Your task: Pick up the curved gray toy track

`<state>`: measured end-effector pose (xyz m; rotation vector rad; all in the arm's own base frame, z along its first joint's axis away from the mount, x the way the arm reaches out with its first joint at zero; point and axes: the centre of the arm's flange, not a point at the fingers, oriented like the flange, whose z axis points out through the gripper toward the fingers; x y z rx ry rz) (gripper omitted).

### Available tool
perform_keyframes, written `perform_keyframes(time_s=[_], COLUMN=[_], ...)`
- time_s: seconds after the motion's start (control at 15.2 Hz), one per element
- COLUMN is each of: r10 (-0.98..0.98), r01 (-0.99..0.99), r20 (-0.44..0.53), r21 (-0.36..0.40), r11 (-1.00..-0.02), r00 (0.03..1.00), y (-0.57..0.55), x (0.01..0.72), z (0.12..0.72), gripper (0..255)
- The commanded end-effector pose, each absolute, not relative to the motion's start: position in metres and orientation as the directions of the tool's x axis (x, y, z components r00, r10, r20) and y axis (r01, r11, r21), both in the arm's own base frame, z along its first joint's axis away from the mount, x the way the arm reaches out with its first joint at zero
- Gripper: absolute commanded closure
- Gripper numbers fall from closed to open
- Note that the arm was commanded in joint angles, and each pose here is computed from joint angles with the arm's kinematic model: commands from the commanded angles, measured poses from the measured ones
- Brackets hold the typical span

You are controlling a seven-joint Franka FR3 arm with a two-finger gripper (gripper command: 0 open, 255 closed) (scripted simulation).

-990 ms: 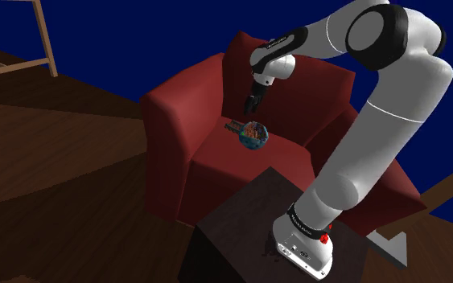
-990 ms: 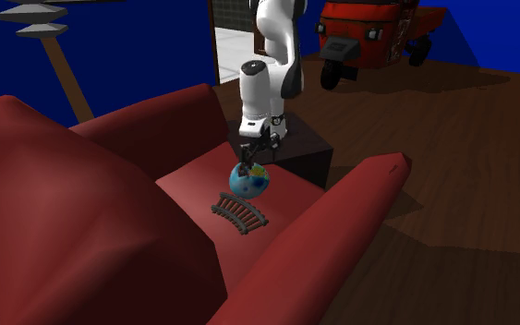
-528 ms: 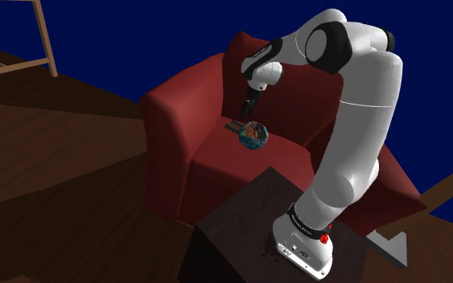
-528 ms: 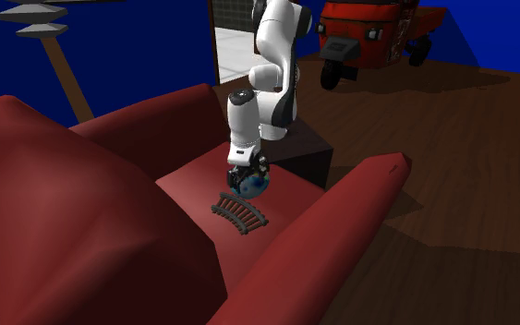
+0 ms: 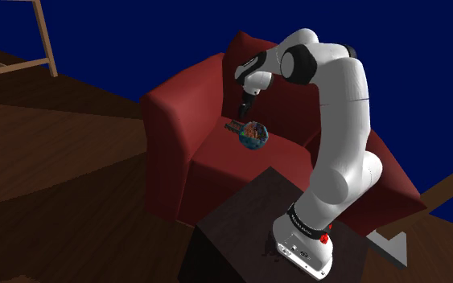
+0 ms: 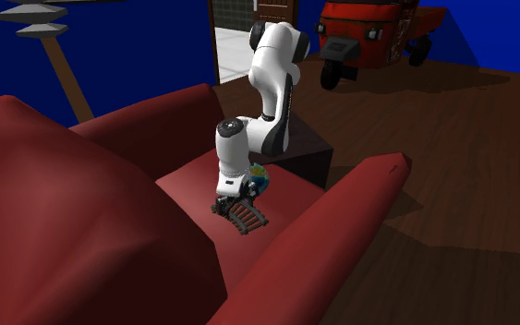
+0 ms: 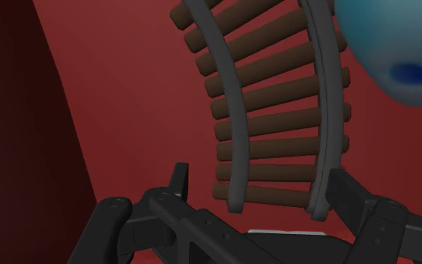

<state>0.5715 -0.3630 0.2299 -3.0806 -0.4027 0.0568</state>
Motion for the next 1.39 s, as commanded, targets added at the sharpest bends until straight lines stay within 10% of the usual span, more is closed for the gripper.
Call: perform_keyframes(time_s=[0.0,0.46,0.53,1.32], r10=[0.26,0.26,0.26,0.26], r01=[0.259,0.259,0.259,0.259], r20=[-0.032,-0.032,-0.032,-0.032], r21=[-0.038,-0.038,-0.038,-0.038], r11=[-0.965,-0.965,-0.965,-0.965], r00=[0.965,0.965,0.965,0.965], y=[-0.366,-0.366,-0.366,-0.366], x=[0.574,0.574,0.574,0.574], z=[0.22,0.191,0.191,0.207], gripper=[0,0,255,255])
